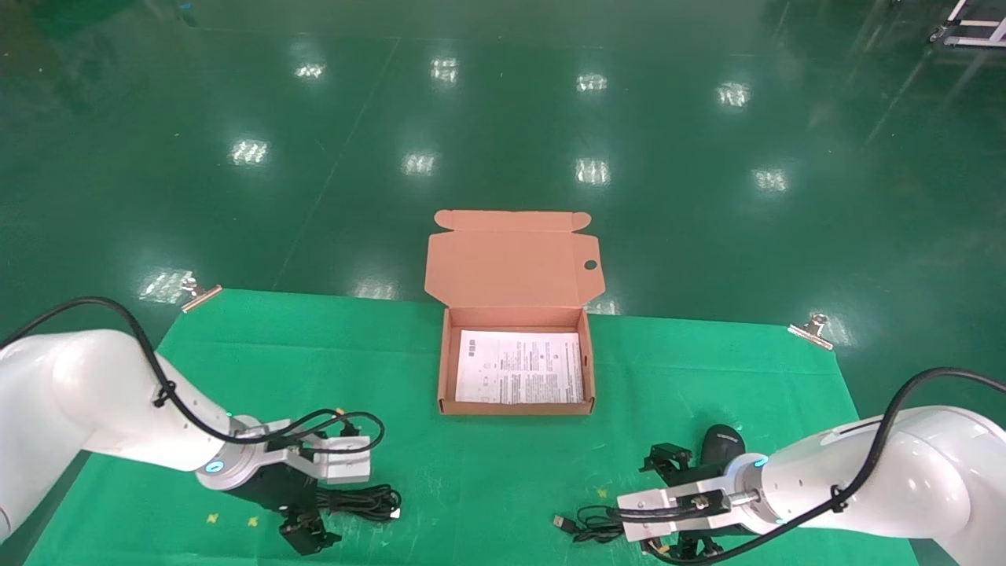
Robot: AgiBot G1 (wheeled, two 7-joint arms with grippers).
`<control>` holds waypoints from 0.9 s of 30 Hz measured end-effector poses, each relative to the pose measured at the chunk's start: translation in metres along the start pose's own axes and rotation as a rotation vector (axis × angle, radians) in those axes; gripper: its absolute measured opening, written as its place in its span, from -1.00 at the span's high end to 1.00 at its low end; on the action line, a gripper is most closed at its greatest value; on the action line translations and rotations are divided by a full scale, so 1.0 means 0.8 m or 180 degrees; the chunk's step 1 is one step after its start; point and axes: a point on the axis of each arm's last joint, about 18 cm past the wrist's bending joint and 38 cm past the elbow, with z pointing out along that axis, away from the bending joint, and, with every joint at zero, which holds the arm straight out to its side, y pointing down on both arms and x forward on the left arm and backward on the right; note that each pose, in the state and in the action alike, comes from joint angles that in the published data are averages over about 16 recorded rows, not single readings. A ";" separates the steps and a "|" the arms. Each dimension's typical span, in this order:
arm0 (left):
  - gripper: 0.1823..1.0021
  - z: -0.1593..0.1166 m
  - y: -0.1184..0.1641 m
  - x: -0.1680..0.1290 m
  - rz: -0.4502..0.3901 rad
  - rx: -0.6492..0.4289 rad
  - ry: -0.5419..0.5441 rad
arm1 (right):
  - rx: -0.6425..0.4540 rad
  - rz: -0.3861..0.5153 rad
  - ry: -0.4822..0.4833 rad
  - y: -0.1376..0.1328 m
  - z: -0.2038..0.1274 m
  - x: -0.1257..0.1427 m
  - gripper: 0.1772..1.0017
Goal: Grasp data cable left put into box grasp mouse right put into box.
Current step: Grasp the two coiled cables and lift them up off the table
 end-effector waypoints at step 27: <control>-0.12 -0.001 -0.001 0.000 0.0012 0.0009 -0.0003 | -0.0004 -0.0018 0.0001 0.000 -0.001 0.001 -0.08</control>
